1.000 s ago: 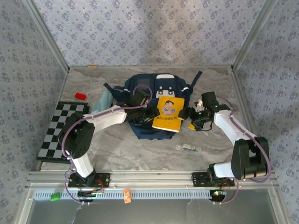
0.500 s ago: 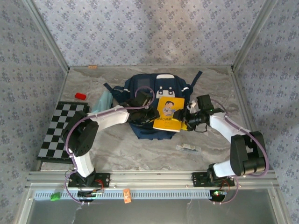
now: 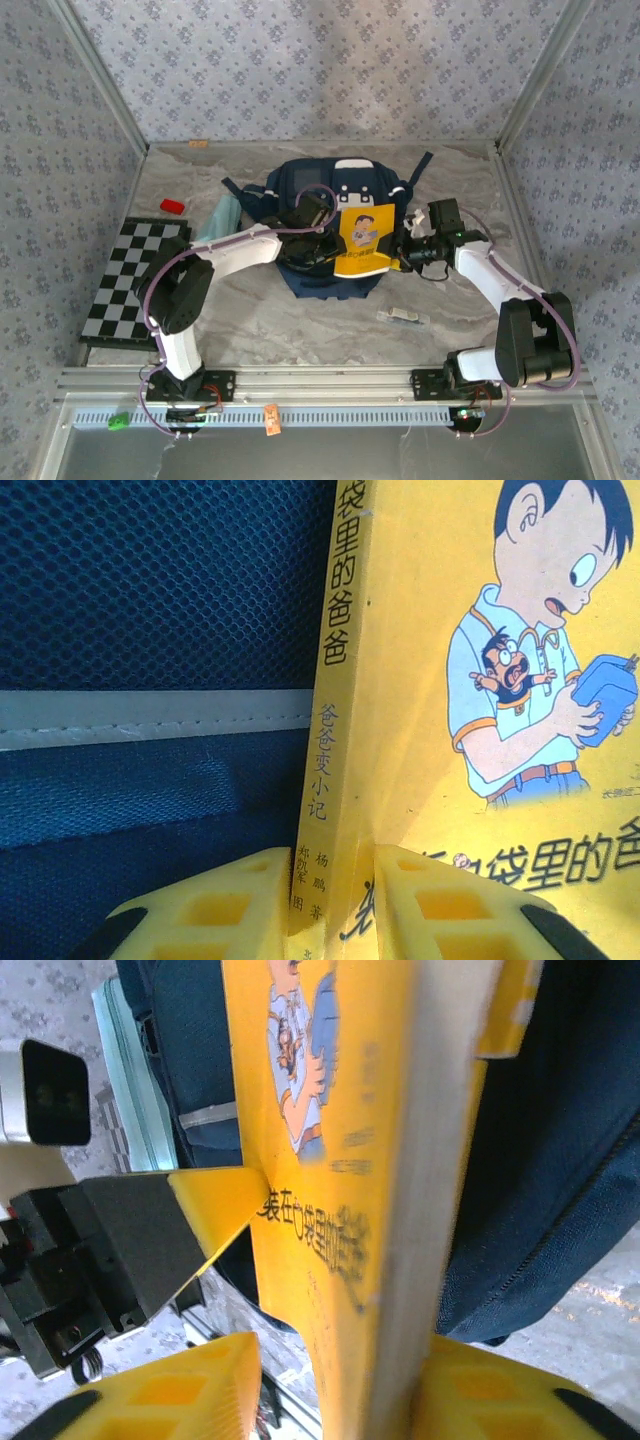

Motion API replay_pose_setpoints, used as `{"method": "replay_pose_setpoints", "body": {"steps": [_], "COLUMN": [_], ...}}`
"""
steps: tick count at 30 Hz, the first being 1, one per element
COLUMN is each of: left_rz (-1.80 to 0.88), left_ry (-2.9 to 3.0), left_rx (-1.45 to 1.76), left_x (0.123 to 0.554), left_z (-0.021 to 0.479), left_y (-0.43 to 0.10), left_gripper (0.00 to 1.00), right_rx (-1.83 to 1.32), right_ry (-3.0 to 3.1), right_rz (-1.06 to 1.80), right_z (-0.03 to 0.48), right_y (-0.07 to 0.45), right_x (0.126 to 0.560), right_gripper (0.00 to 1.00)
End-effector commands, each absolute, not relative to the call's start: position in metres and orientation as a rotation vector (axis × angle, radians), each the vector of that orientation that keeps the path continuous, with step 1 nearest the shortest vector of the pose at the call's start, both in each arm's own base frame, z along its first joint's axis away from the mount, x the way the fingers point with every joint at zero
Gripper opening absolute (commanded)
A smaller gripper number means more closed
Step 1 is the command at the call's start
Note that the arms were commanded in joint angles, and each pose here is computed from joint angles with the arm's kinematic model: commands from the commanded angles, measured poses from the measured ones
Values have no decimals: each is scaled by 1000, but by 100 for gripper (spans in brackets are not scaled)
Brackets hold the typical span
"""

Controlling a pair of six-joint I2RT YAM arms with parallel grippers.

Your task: Pack the student bag

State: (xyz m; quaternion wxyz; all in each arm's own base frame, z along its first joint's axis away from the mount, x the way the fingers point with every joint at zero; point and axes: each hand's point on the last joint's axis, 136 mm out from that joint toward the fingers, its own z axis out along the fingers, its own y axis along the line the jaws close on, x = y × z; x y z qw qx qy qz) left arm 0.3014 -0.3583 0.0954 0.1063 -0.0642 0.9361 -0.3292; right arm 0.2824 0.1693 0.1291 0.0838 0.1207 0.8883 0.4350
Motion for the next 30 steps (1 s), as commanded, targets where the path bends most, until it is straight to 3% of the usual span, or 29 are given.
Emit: {"method": "replay_pose_setpoints", "body": {"steps": [1, 5, 8, 17, 23, 30], "left_rz": [-910, -860, -788, -576, -486, -380], "left_ry": [2775, 2762, 2725, 2589, 2443, 2366], "left_rx": [-107, -30, 79, 743, 1095, 1227], "left_x": [296, 297, 299, 274, 249, 254], "left_z": [98, 103, 115, 137, 143, 134], "left_y": [-358, -353, -344, -321, -338, -367], "left_gripper": [26, 28, 34, 59, 65, 68], "right_rx": [341, 365, 399, 490, 612, 689], "right_ry": [2637, 2617, 2583, 2526, 2479, 2447], "right_rz": [1305, 1311, 1300, 1176, 1163, 1149], "right_z": [135, 140, 150, 193, 203, 203], "right_y": [166, 159, 148, 101, 78, 62], "right_x": [280, 281, 283, 260, 251, 251], "right_gripper": [30, 12, 4, 1, 0, 0]}}
